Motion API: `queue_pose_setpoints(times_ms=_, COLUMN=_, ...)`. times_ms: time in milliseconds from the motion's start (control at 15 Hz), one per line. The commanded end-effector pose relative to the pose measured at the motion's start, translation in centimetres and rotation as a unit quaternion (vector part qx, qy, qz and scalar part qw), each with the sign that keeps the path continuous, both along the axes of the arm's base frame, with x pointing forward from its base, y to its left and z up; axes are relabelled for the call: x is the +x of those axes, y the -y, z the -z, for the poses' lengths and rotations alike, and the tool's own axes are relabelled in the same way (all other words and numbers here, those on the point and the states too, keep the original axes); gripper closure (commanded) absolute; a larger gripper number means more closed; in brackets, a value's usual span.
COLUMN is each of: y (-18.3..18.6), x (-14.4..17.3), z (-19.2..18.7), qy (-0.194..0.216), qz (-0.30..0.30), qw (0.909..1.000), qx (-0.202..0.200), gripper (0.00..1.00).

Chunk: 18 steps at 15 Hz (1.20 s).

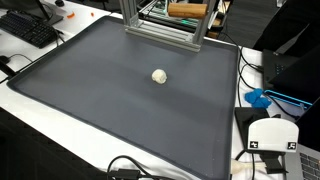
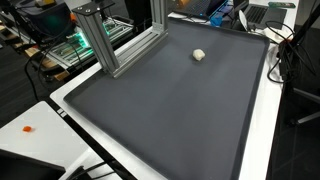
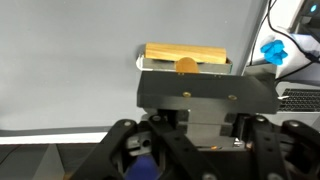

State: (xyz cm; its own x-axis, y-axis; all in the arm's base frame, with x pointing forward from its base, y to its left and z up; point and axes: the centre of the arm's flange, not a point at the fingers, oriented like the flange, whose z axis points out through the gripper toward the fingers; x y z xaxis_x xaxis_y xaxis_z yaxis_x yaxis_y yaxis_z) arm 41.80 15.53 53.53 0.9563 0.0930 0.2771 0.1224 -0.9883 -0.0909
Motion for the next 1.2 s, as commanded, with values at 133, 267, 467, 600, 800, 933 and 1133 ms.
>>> queue_pose_setpoints(times_ms=133, y=-1.0, x=1.4, z=2.6, qy=0.022, qz=-0.010, qw=0.9997, qx=0.001, gripper=0.65)
queue_pose_setpoints(times_ms=267, y=-1.4, x=2.6, z=4.2, qy=0.043, qz=-0.017, qw=0.9989, qx=-0.005, gripper=0.65)
queue_pose_setpoints(times_ms=467, y=-1.8, x=4.1, z=6.5, qy=0.061, qz=-0.029, qw=0.9975, qx=-0.021, gripper=0.65)
queue_pose_setpoints(times_ms=600, y=-1.9, x=5.1, z=7.9, qy=0.069, qz=-0.041, qw=0.9960, qx=-0.039, gripper=0.65)
queue_pose_setpoints(times_ms=800, y=-1.8, x=6.5, z=10.2, qy=0.073, qz=-0.059, qw=0.9939, qx=-0.058, gripper=0.65)
queue_pose_setpoints(times_ms=933, y=-1.5, x=7.4, z=11.4, qy=0.073, qz=-0.066, qw=0.9929, qx=-0.068, gripper=0.65)
queue_pose_setpoints(times_ms=1133, y=-1.1, x=8.6, z=12.7, qy=0.075, qz=-0.070, qw=0.9912, qx=-0.084, gripper=0.65)
